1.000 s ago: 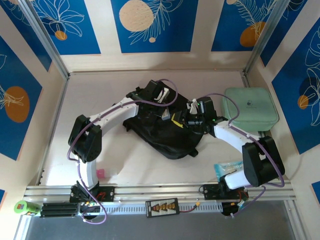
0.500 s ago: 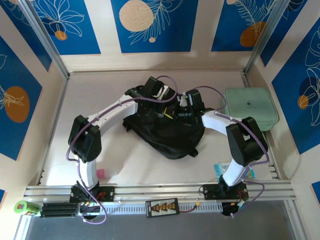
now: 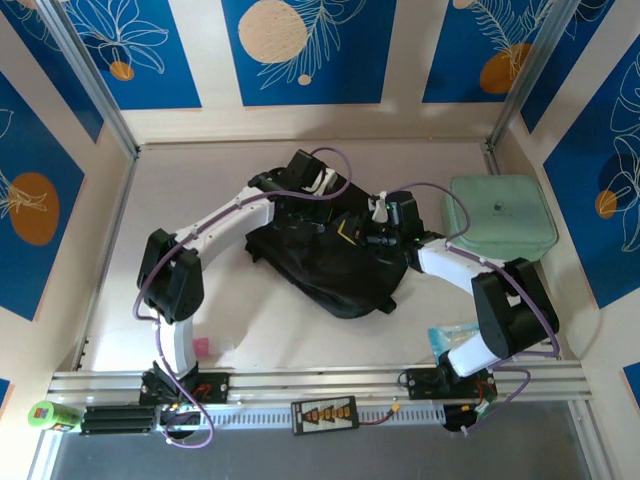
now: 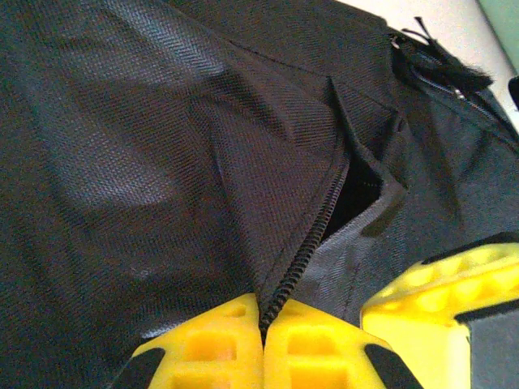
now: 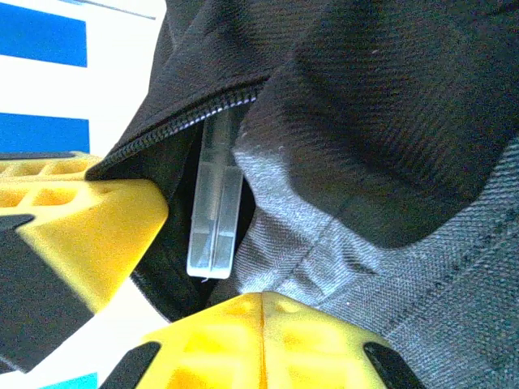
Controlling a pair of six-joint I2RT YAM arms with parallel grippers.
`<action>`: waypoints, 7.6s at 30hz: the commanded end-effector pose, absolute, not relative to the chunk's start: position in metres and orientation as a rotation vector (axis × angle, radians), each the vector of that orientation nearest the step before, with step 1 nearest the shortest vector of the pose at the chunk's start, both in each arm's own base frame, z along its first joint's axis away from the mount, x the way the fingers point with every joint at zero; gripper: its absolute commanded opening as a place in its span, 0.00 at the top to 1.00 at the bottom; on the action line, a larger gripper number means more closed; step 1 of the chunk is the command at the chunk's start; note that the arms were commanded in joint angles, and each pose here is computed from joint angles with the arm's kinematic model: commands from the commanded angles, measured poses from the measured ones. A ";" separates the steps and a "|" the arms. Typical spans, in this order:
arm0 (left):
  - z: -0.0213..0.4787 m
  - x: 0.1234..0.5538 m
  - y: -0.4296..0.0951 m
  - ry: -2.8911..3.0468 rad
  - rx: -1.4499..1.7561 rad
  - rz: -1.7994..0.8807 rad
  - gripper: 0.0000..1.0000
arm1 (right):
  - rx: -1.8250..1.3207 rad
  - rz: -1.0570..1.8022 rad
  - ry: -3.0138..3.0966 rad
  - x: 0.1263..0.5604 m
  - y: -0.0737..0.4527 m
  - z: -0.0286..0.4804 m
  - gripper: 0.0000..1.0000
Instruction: Pack books, pencil case, and school supplies into a backpack
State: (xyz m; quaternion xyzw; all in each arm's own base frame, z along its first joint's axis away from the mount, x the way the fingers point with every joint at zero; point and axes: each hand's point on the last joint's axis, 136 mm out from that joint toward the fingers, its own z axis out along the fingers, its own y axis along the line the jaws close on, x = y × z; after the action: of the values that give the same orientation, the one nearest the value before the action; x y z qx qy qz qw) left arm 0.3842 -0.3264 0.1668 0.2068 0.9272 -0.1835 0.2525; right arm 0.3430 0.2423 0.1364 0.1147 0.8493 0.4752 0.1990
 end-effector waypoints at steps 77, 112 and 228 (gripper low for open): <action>0.159 0.357 -0.157 2.508 -0.365 -0.752 0.31 | -0.360 0.637 2.479 0.317 0.254 0.172 0.45; 0.124 0.328 -0.070 2.434 -0.680 -0.696 0.00 | -1.417 0.172 2.470 0.320 0.363 0.086 0.64; 0.151 0.495 -0.199 2.455 -0.213 -0.669 0.52 | 0.167 0.412 2.531 0.454 0.215 0.176 0.81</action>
State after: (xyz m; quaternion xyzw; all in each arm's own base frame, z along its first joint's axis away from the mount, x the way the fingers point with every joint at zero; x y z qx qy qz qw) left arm 0.4914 -0.2129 0.1391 -0.0746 0.9164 -0.2812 0.2750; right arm 0.4590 0.2024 0.1315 0.0794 0.9580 0.1181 0.2490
